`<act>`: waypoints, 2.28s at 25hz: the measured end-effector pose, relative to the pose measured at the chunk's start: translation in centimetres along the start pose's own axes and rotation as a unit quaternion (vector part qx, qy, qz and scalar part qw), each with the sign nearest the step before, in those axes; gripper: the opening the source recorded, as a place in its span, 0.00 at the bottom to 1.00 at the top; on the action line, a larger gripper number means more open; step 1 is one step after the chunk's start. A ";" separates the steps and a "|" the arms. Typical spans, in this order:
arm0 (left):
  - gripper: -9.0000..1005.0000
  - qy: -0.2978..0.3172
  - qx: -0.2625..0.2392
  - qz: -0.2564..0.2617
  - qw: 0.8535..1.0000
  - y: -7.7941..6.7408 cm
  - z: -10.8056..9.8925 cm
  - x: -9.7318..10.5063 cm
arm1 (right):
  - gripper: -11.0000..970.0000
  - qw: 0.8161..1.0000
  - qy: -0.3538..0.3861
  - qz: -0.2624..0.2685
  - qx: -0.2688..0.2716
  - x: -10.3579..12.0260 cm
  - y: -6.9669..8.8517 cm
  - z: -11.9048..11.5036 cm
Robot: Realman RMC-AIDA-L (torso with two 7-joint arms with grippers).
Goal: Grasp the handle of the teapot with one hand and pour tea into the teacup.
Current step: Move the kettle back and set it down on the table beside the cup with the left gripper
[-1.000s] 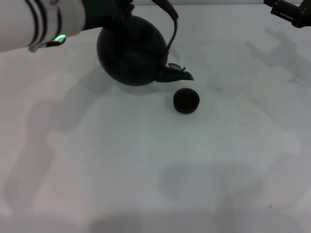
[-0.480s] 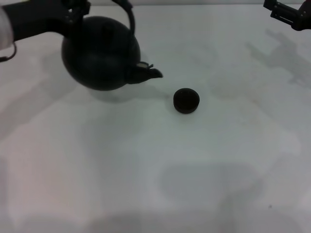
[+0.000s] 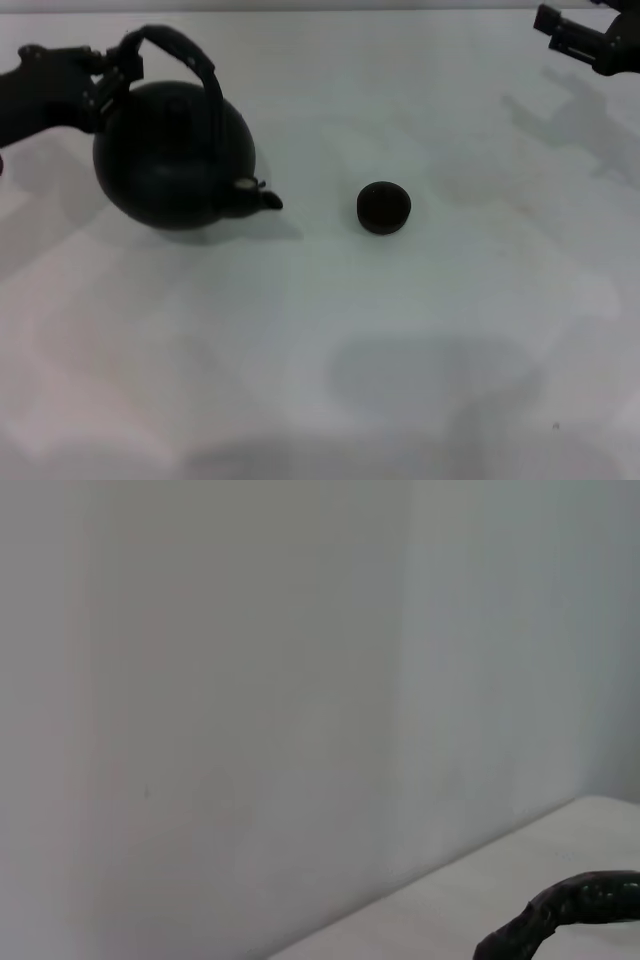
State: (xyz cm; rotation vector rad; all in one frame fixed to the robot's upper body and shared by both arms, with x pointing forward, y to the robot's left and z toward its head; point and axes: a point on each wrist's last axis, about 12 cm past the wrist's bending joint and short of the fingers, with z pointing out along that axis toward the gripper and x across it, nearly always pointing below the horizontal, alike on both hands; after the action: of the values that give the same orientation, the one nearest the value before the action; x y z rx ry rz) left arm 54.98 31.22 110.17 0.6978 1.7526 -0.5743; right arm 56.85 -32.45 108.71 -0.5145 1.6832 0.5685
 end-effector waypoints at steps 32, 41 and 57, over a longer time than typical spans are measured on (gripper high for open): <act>0.13 -0.028 -0.074 0.011 0.997 -1.5 -0.8 7.3 | 0.87 1.000 0.015 0.006 -0.008 0.5 0.3 0.3; 0.22 -0.036 -0.104 0.013 0.994 -1.5 -1.1 8.0 | 0.87 1.000 0.015 0.007 -0.007 0.6 0.3 0.2; 0.67 -0.059 -0.132 0.031 0.989 -1.7 -2.2 8.4 | 0.87 1.000 0.016 0.007 -0.004 0.6 0.3 0.3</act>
State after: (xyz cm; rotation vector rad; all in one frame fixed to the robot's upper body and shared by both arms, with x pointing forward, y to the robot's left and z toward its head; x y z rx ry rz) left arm 50.48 32.91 102.74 0.5204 1.6512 -0.3259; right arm 56.79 -32.08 108.11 -0.5213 1.7169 0.5800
